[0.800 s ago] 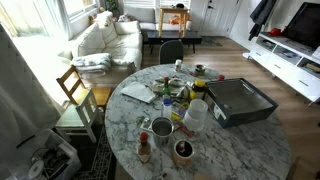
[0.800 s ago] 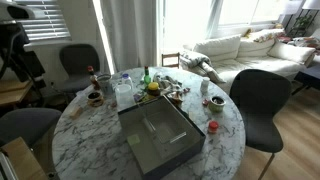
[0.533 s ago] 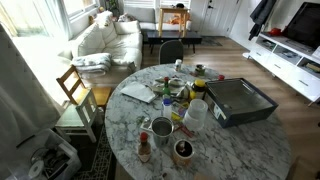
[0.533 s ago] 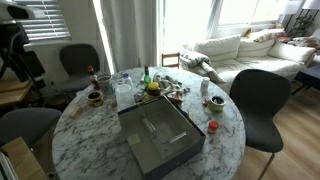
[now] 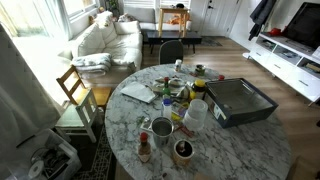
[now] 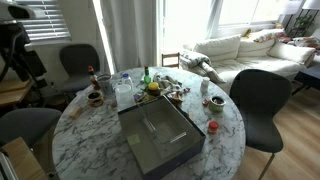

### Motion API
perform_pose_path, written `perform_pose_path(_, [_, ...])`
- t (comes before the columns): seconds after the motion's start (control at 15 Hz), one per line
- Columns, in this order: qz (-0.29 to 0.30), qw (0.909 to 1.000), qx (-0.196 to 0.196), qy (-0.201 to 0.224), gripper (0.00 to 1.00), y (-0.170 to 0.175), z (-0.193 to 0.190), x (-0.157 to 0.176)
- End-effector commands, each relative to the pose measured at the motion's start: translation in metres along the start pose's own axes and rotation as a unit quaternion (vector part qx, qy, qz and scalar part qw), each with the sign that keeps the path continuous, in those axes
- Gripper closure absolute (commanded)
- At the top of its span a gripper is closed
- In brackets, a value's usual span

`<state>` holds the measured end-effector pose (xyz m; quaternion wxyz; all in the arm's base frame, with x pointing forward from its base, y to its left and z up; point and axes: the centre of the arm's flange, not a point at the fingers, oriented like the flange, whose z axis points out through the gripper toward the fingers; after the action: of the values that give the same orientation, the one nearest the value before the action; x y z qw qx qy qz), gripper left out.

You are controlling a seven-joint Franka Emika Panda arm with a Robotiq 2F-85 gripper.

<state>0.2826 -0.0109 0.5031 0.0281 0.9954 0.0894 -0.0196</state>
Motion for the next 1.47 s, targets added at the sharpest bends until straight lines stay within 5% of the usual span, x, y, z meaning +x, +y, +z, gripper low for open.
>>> perform_pose_path(0.0, [-0.056,0.9955,0.051,0.058,0.00,-0.004,0.028,0.043])
perform_pose_path(0.4, [-0.103,0.9716,0.179,0.116,0.00,-0.044,0.092,0.130])
perform_pose_path(0.87, [-0.177,0.9286,0.321,0.060,0.00,-0.093,0.172,0.177])
perform_pose_path(0.93, [-0.159,0.9401,0.289,0.086,0.00,-0.090,0.151,0.150])
perform_pose_path(1.07, [-0.171,0.9330,0.308,0.071,0.00,-0.096,0.166,0.161])
perform_pose_path(1.4, [-0.174,0.9314,0.312,0.067,0.00,-0.097,0.168,0.168])
